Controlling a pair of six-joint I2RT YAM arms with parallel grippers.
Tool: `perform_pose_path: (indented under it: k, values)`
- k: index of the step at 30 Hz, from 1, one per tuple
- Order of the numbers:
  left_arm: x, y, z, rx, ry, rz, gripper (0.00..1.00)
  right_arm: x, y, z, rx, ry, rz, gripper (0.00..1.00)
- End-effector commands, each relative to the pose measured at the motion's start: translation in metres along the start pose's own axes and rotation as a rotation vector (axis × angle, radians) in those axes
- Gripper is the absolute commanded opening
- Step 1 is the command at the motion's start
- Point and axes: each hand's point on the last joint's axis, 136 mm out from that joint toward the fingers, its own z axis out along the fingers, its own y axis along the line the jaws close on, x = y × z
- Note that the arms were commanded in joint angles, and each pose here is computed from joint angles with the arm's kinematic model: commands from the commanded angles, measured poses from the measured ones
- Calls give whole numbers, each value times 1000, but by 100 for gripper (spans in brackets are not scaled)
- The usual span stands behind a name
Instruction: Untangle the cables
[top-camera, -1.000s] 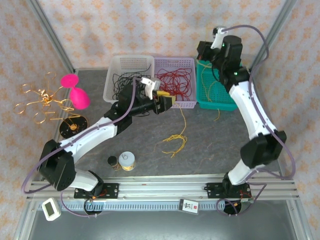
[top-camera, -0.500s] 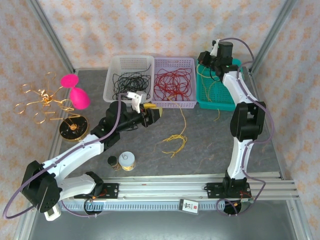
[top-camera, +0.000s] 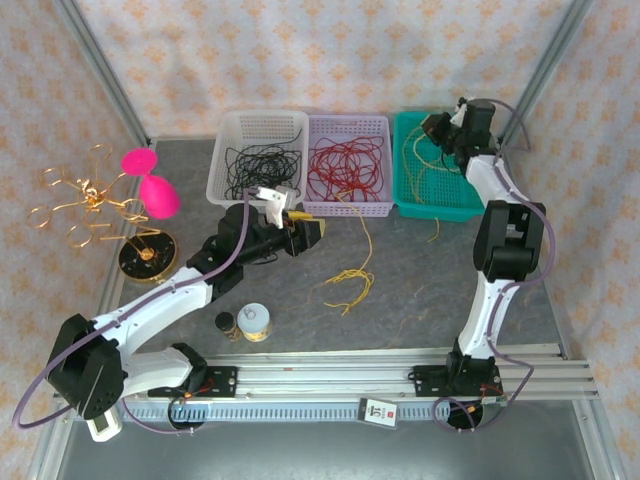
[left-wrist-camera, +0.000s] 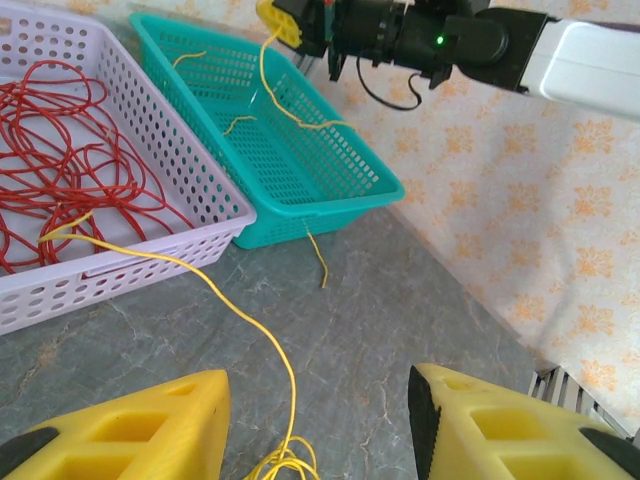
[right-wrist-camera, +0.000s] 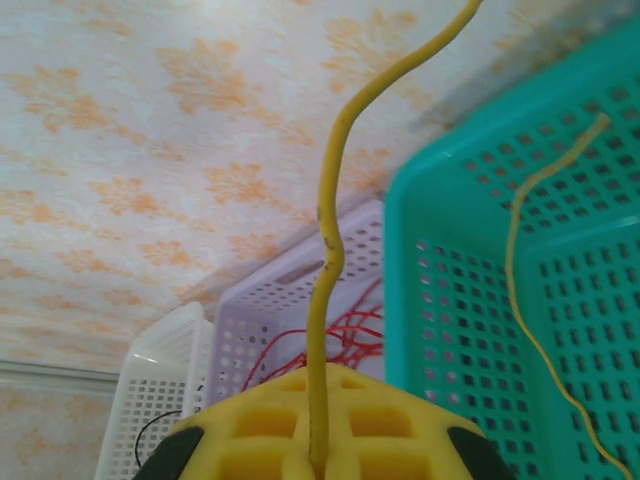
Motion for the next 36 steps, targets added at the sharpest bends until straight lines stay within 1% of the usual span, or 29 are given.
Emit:
perform_pose_path:
  k: [1,3,6,9,15,18,22,24,29,31,36]
  values:
    - [-6,-8,-2,38,-42,0,51,-46,73,-34,-65,-122,-167,0]
    - [-5,-8,-4,40,-46,1,51,-59,87,-53,-38,-170,-225,0]
    - [-6,-10,-6,44,-46,11,51,-69,107,-79,-27,-221,-304,0]
    - [-5,-11,-8,46,-41,21,51,-72,130,-98,-64,-239,-348,0]
    - [-3,-10,-9,45,-46,20,51,-65,170,-113,-204,-209,-311,0]
    - [-1,-9,-9,45,-42,15,51,-54,174,-110,-258,-172,-255,0]
    - [0,-9,-10,45,-44,16,51,-24,170,-91,-357,-84,-163,0]
    - [0,-9,-11,44,-44,17,51,-13,159,-80,-334,-64,-146,0]
    - [3,-6,-14,31,-38,14,51,5,130,-70,-313,-63,-60,0]
    - [5,-5,-14,27,-34,16,51,9,115,-63,-273,-61,-32,0]
    - [5,-6,-13,28,-33,16,51,5,58,-56,-74,-119,-22,0]
